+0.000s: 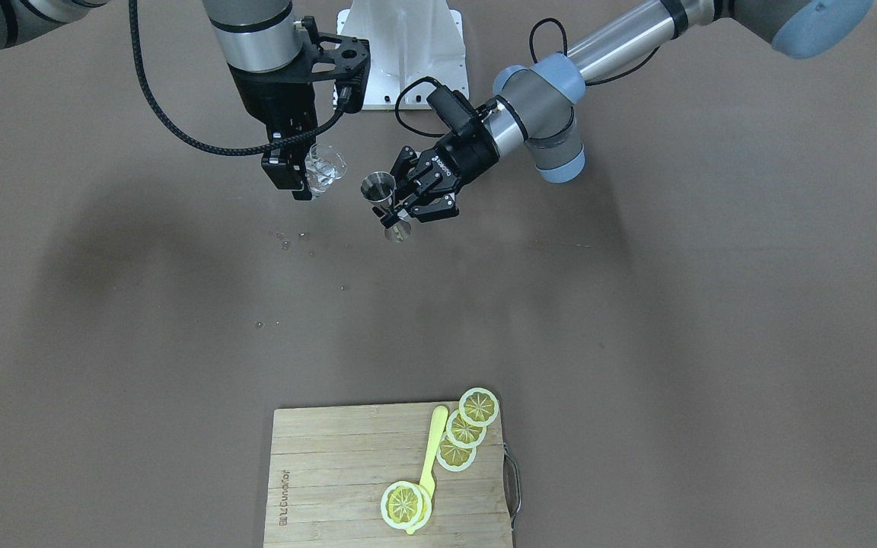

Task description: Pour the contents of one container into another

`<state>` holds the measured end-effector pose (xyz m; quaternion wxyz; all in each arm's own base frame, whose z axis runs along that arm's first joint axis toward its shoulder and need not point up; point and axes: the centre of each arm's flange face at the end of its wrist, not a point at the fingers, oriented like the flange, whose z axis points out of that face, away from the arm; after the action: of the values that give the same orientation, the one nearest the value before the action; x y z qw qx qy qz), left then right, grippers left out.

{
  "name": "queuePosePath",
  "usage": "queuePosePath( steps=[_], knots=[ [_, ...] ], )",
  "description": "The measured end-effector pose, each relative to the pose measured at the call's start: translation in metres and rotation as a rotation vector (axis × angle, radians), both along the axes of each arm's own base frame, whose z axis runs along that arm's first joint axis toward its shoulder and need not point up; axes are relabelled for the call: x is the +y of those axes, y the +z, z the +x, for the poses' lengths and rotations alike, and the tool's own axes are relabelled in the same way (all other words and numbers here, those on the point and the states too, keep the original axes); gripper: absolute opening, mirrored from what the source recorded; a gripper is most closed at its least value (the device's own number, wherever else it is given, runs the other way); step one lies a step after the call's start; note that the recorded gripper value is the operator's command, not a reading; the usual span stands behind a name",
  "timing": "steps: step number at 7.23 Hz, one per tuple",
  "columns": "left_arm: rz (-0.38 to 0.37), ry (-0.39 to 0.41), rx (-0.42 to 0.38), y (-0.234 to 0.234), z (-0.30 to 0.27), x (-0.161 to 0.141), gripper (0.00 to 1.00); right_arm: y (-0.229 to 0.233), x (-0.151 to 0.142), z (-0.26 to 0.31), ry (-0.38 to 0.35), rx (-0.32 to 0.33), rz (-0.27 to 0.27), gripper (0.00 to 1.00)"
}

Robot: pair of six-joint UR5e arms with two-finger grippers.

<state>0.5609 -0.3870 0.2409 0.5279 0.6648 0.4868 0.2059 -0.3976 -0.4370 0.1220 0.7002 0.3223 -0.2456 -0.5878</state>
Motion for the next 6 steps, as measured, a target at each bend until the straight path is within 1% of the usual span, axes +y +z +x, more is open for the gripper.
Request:
queuePosePath(
  steps=[6],
  knots=[
    [0.000, 0.000, 0.000, 0.000, 0.000, 0.000, 0.00, -0.014, 0.010, -0.013, -0.008, 0.040, 0.001, 0.00]
  ],
)
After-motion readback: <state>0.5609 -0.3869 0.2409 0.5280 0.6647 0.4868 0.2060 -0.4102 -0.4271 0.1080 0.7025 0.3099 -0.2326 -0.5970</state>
